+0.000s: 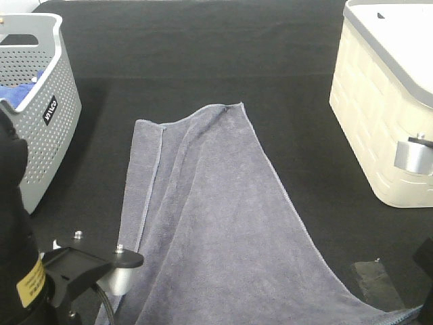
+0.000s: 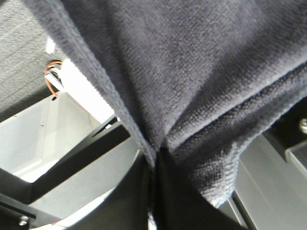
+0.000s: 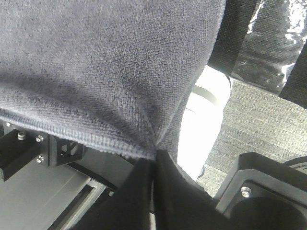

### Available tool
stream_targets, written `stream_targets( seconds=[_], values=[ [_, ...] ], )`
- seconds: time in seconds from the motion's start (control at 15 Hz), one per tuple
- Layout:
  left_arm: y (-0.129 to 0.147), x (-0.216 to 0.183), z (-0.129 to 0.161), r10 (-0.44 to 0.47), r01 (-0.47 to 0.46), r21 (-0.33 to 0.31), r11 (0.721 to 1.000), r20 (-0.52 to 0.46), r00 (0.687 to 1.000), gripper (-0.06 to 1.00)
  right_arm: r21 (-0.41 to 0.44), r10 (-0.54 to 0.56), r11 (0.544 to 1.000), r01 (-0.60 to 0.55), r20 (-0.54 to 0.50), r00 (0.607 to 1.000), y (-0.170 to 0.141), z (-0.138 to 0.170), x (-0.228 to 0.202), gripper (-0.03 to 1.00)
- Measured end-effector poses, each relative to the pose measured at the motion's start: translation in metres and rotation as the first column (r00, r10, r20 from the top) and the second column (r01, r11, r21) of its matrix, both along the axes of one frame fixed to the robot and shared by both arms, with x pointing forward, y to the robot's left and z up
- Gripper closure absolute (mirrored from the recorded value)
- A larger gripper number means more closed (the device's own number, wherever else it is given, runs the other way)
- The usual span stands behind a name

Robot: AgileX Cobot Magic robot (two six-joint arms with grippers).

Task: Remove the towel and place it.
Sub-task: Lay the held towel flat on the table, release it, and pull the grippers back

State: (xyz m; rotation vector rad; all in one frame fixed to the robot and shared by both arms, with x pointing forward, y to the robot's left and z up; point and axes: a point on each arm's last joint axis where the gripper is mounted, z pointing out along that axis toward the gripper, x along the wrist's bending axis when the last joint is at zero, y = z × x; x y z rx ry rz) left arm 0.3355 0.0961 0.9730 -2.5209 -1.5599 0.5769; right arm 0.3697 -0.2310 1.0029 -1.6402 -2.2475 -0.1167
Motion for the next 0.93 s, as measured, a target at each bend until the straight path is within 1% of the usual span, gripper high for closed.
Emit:
stream_targets(
  seconds=[0.2, 0.27, 0.33, 0.4, 0.47, 0.53, 0.6, 0.67, 0.73, 0.93],
  values=[
    [0.0007, 0.0007, -0.0003, -0.001, 0.001, 0.009, 1.0, 0.008, 1.0, 0.94, 0.004, -0.002, 1.0, 0.002, -0.001, 1.0, 0.0004, 0.0001, 0.0, 0.97],
    [0.0032, -0.0002, -0.0007, -0.016, 0.016, 0.031, 0.999, 0.003, 1.0, 0.93, -0.01, 0.004, 1.0, -0.004, 0.004, 1.0, -0.0009, -0.0003, 0.0002, 0.92],
    [0.0078, -0.0018, -0.0019, -0.035, 0.035, 0.069, 0.997, -0.011, 0.999, 0.88, -0.031, 0.013, 0.999, -0.012, 0.012, 1.0, -0.0033, -0.0009, 0.0006, 0.81],
    [0.0085, -0.002, -0.0018, -0.035, 0.036, 0.077, 0.996, -0.013, 0.999, 0.75, -0.026, 0.011, 1.0, -0.011, 0.014, 1.0, -0.0028, -0.0003, 0.0003, 0.64],
    [0.0086, -0.0019, -0.0019, -0.037, 0.038, 0.077, 0.996, -0.012, 0.999, 0.5, -0.025, 0.011, 1.0, -0.011, 0.017, 1.0, -0.0029, 0.0001, 0.0, 0.42],
    [0.0087, -0.0018, -0.0019, -0.038, 0.039, 0.078, 0.996, -0.011, 0.999, 0.42, -0.025, 0.011, 1.0, -0.011, 0.017, 1.0, -0.0029, 0.0001, 0.0, 0.31],
    [0.0088, -0.0019, -0.0019, -0.038, 0.039, 0.079, 0.996, -0.012, 0.999, 0.25, -0.025, 0.011, 1.0, -0.011, 0.017, 1.0, -0.0029, 0.0001, 0.0, 0.26],
    [0.0088, -0.0019, -0.0019, -0.039, 0.039, 0.079, 0.996, -0.013, 0.999, 0.21, -0.025, 0.011, 1.0, -0.011, 0.017, 1.0, -0.0029, 0.0001, 0.0, 0.24],
    [0.009, -0.002, -0.0018, -0.039, 0.04, 0.08, 0.996, -0.014, 0.999, 0.19, -0.025, 0.011, 1.0, -0.011, 0.017, 1.0, -0.0029, 0.0001, 0.0, 0.23],
    [0.0093, -0.0019, -0.0019, -0.042, 0.043, 0.083, 0.996, -0.012, 0.999, 0.18, -0.025, 0.011, 1.0, -0.011, 0.017, 1.0, -0.0029, 0.0001, 0.0, 0.22]
  ],
)
